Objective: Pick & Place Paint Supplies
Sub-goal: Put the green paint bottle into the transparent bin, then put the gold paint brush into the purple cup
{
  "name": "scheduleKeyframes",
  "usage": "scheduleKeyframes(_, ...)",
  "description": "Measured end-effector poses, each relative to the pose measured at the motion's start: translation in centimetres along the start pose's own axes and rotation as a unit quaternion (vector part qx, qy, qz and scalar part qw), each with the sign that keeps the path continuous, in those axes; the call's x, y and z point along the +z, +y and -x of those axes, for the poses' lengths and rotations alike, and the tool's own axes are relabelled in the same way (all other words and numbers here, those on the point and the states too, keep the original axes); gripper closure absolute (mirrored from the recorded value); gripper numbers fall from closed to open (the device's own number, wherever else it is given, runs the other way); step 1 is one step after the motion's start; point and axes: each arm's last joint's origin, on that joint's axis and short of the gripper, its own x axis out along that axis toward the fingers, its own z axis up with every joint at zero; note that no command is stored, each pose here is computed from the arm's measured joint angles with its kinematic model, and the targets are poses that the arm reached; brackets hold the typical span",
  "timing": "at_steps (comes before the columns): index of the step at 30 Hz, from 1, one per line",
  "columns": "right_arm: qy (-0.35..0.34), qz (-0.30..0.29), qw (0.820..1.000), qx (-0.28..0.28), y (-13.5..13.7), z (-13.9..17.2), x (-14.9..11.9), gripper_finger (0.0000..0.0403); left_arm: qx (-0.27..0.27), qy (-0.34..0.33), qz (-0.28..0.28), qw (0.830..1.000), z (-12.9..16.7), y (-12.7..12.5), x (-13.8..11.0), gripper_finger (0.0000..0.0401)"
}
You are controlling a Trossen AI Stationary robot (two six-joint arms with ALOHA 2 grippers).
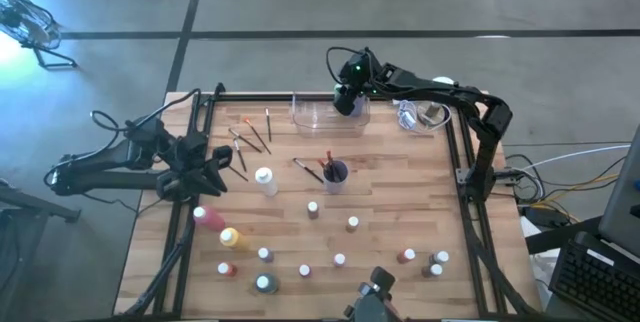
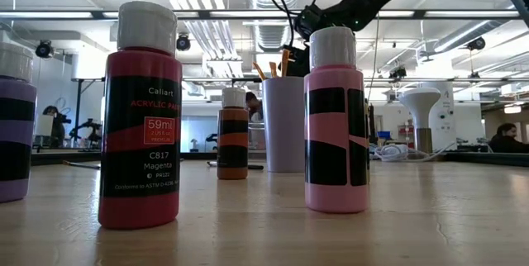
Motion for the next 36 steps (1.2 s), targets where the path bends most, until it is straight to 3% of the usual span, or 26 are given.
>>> scheduleKeyframes(7,-0.001,-0.001,1.0,-0.003,-0.1,0.1,0.1,0.0224,0.0,0.0,0.0,1.0,0.0,0.0,0.0,0.032)
scheduleKeyframes(14,0.0,0.002,1.0,-0.003,-0.1,0.1,0.0,0.0204,0.0,0.0,0.0,1.0,0.0,0.0,0.0,0.032)
scheduleKeyframes(27,-0.005,0.015,1.0,-0.003,-0.5,2.0,2.3,0.0222,0.0,0.0,0.0,1.0,0.0,0.0,0.0,0.032)
scheduleKeyframes(36,-0.005,0.013,1.0,-0.001,-1.0,7.6,5.5,0.0242,0.0,0.0,0.0,1.0,0.0,0.0,0.0,0.0321)
